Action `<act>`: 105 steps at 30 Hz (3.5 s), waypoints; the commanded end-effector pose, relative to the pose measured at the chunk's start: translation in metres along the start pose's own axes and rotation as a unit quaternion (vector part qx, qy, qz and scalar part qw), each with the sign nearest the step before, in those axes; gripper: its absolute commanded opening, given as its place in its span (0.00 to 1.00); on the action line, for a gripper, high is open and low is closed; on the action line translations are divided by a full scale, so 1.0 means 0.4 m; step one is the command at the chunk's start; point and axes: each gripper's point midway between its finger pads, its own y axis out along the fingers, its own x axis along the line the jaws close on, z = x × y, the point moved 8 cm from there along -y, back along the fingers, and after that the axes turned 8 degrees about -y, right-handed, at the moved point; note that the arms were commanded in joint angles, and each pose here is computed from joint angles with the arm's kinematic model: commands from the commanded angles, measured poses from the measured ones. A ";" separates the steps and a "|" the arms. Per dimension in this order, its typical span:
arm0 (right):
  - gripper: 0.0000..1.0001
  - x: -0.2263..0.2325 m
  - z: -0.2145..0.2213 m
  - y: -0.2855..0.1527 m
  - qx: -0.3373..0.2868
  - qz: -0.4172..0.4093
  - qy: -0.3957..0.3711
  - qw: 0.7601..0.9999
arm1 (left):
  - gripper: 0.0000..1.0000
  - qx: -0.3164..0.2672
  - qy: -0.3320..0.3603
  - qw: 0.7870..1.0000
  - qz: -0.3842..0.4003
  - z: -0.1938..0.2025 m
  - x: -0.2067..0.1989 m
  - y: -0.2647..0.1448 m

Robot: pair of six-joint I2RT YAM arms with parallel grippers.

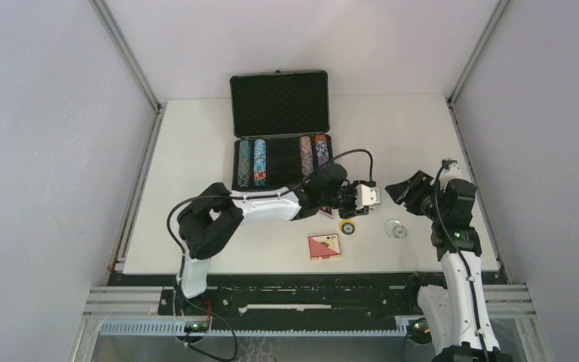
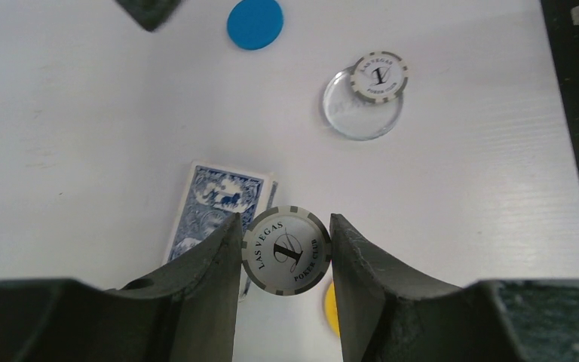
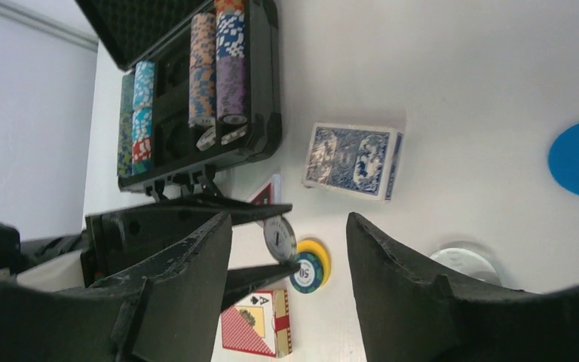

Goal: Pack up texas hold em set

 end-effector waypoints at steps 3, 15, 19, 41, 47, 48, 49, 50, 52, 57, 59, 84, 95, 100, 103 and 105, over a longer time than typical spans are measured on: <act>0.64 0.037 0.007 0.020 0.024 -0.076 -0.056 0.995 | 0.00 -0.028 0.030 0.999 -0.028 -0.056 0.052 -0.061; 0.66 0.065 0.043 0.058 0.078 -0.125 -0.071 0.987 | 0.00 -0.031 0.040 0.998 -0.037 -0.074 0.062 -0.101; 0.67 0.072 0.043 0.062 0.081 -0.138 -0.070 0.985 | 0.00 -0.035 0.042 0.998 -0.038 -0.082 0.061 -0.106; 0.56 0.096 0.055 0.083 0.098 -0.179 -0.081 0.976 | 0.00 -0.061 0.047 0.997 -0.013 -0.109 0.033 -0.142; 0.54 0.104 0.057 0.088 0.099 -0.185 -0.086 0.974 | 0.00 -0.066 0.047 0.997 -0.004 -0.114 0.026 -0.144; 0.54 0.104 0.057 0.089 0.099 -0.185 -0.086 0.974 | 0.00 -0.067 0.048 0.997 -0.004 -0.116 0.025 -0.145; 0.54 0.104 0.058 0.090 0.099 -0.185 -0.087 0.974 | 0.00 -0.068 0.048 0.997 -0.004 -0.117 0.024 -0.147; 0.54 0.103 0.057 0.091 0.099 -0.184 -0.087 0.974 | 0.00 -0.069 0.049 0.996 -0.004 -0.120 0.024 -0.150; 0.54 0.102 0.058 0.093 0.100 -0.184 -0.087 0.974 | 0.00 -0.072 0.050 0.996 -0.004 -0.123 0.023 -0.153; 0.52 0.101 0.062 0.097 0.103 -0.186 -0.087 0.973 | 0.00 -0.076 0.052 0.996 -0.005 -0.130 0.021 -0.159; 0.50 0.103 0.064 0.096 0.101 -0.193 -0.086 0.972 | 0.00 -0.078 0.053 0.996 -0.006 -0.134 0.021 -0.163; 0.36 0.127 0.070 0.089 0.104 -0.235 -0.099 0.962 | 0.00 -0.075 0.057 0.995 -0.019 -0.140 0.027 -0.170; 0.20 0.121 0.073 0.096 0.106 -0.225 -0.095 0.964 | 0.00 -0.074 0.056 0.995 -0.022 -0.142 0.028 -0.174; 0.08 0.118 0.073 0.099 0.106 -0.218 -0.095 0.965 | 0.00 -0.078 0.057 0.995 -0.023 -0.149 0.026 -0.180; 0.02 0.117 0.073 0.100 0.105 -0.216 -0.094 0.966 | 0.00 -0.078 0.056 0.995 -0.025 -0.150 0.027 -0.181; 0.00 0.116 0.073 0.099 0.105 -0.214 -0.095 0.967 | 0.01 -0.080 0.053 0.995 -0.025 -0.151 0.026 -0.182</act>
